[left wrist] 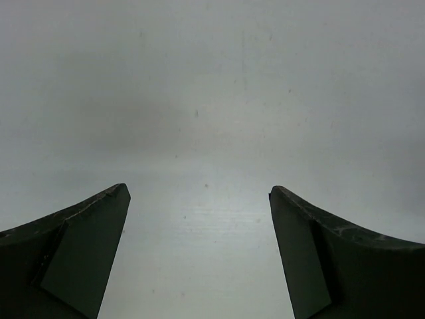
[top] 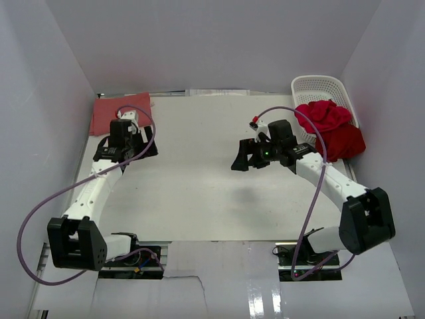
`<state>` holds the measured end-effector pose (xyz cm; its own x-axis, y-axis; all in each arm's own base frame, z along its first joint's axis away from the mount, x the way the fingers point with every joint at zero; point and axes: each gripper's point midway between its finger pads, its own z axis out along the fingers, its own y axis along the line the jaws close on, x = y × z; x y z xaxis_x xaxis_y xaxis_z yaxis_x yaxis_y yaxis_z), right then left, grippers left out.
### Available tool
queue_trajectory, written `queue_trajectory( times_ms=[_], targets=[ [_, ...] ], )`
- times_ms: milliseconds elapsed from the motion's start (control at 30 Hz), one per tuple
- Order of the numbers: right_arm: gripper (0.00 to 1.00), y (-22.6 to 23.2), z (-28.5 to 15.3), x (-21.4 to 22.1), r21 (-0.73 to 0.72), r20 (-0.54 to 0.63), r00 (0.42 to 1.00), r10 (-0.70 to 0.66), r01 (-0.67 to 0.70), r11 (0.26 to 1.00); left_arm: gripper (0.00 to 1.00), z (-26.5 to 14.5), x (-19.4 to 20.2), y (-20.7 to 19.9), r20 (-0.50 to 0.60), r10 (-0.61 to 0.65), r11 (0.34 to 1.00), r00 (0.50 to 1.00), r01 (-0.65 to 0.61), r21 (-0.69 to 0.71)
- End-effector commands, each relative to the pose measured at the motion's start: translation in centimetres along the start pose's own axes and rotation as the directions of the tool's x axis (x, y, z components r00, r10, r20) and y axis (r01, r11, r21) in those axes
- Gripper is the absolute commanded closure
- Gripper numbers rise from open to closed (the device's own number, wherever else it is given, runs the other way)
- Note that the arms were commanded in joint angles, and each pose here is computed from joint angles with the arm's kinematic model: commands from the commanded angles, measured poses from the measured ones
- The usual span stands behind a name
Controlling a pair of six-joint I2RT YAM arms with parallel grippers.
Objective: Fold and stack the t-shirts
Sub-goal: Put the neatly folded tshirt into the corner of the board with the left arm
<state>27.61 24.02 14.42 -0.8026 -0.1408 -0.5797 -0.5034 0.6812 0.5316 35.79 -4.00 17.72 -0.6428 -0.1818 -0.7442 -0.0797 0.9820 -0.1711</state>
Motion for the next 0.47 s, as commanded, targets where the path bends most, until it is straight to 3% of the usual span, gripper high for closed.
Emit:
queue_trajectory(
  times_ms=[0,167,433],
  targets=[
    [0.06,1.2,-1.2,-1.4,-0.021,0.123,0.987,-0.101,0.104,0.994,0.02,-2.3,1.2,-0.6,0.032,-0.023,0.998,0.999,0.021,0.063],
    [0.03,2.3,-2.4,-1.8,-0.041,0.188,0.971,-0.149,0.159,0.986,0.02,-4.1,1.2,-0.5,0.089,0.011,0.997,0.996,-0.018,0.077],
    [0.03,2.1,-1.4,-1.7,-0.067,0.196,0.972,-0.128,0.144,0.987,0.02,-4.0,0.5,-0.2,0.074,0.039,0.998,0.996,-0.042,0.050]
  ],
)
